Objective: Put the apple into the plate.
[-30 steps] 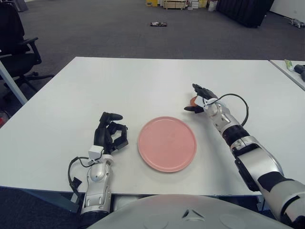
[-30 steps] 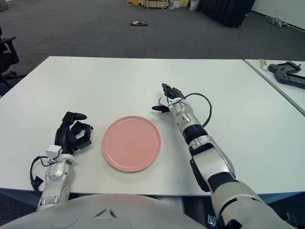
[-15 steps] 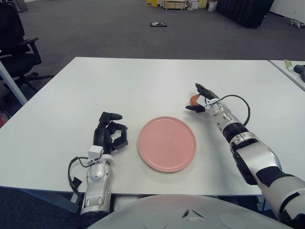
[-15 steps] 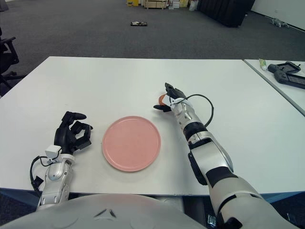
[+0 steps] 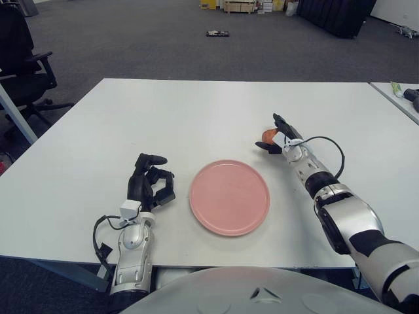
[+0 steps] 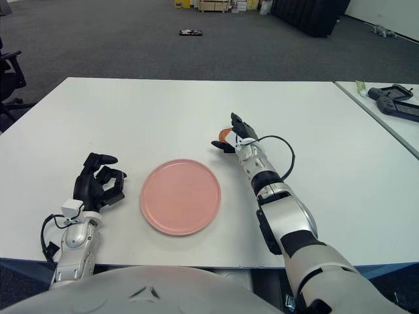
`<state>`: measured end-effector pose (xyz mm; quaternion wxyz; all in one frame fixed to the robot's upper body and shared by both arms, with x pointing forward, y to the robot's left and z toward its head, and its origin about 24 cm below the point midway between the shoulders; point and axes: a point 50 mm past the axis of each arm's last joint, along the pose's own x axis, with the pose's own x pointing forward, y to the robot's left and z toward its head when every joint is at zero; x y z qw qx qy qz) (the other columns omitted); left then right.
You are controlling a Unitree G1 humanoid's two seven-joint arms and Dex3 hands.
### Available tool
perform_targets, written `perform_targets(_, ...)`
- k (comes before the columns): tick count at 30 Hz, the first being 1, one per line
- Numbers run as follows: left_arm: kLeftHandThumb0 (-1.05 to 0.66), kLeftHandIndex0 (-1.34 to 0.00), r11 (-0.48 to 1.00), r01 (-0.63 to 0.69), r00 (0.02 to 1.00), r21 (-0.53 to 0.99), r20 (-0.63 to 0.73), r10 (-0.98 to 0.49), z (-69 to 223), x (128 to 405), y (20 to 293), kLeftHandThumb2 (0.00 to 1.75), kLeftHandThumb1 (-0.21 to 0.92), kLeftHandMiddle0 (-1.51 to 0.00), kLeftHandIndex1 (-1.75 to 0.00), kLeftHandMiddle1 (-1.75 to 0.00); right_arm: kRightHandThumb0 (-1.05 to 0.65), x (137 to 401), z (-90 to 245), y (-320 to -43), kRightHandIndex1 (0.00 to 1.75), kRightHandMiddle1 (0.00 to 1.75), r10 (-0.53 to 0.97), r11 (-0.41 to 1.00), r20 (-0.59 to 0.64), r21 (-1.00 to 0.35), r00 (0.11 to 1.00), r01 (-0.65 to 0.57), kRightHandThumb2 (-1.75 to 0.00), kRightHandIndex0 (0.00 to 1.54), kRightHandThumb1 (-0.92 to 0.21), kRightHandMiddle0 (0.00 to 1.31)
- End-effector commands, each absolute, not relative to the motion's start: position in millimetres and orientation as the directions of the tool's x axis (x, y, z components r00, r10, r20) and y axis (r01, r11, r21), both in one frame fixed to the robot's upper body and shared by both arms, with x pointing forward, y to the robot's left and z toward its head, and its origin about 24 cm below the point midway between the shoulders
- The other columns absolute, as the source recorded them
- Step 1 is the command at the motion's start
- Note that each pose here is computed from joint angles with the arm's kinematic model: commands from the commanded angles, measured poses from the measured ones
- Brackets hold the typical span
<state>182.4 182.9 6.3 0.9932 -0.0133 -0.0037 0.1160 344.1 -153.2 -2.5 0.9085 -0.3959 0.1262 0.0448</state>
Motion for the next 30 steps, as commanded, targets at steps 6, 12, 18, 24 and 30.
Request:
perform_targets(6,-0.01,-0.39,0.972,-0.234,0.972,-0.015,0.016,0.234,10,185,184,1.2,0.37,-0.63,-1.75,-1.55,-0.51,325,-28,-156,1.32,1.6,-0.076,0.711,-0.308,-0.684,0.948,-0.165,-0.91,0.06,-0.59,0.2)
perform_targets(12,-0.01,-0.39,0.972,-0.233,0.972,-0.011,0.022,0.233,10,185,184,1.2,0.37,-0.63,-1.75,-1.56,-0.35,326,-26,-157,1.52,1.73,-0.097,0.703,-0.269,-0.7,0.958,-0.125,-1.05,0.34,-0.5,0.42)
perform_targets(18,-0.01,-0.41,0.971,-0.239,0.971,-0.001,0.024,0.239,11,185,184,1.25,0.35,-0.63,-1.75,-1.6,-0.04,326,-23,-157,1.57,1.74,-0.125,0.674,-0.21,-0.735,0.97,-0.072,-1.41,0.75,-0.19,0.5)
perform_targets(24,-0.01,-0.41,0.969,-0.247,0.969,-0.004,0.016,0.247,10,185,185,1.26,0.34,-0.61,-1.75,-1.61,-0.01,328,-20,-155,1.57,1.75,-0.146,0.677,-0.173,-0.736,0.974,-0.029,-1.52,0.85,-0.09,0.55)
perform_targets(30,-0.01,-0.42,0.968,-0.251,0.968,-0.016,0.013,0.252,10,185,185,1.25,0.35,-0.61,-1.75,-1.6,0.0,330,-16,-153,1.57,1.75,-0.152,0.716,-0.15,-0.698,0.977,0.004,-1.55,0.87,-0.07,0.56)
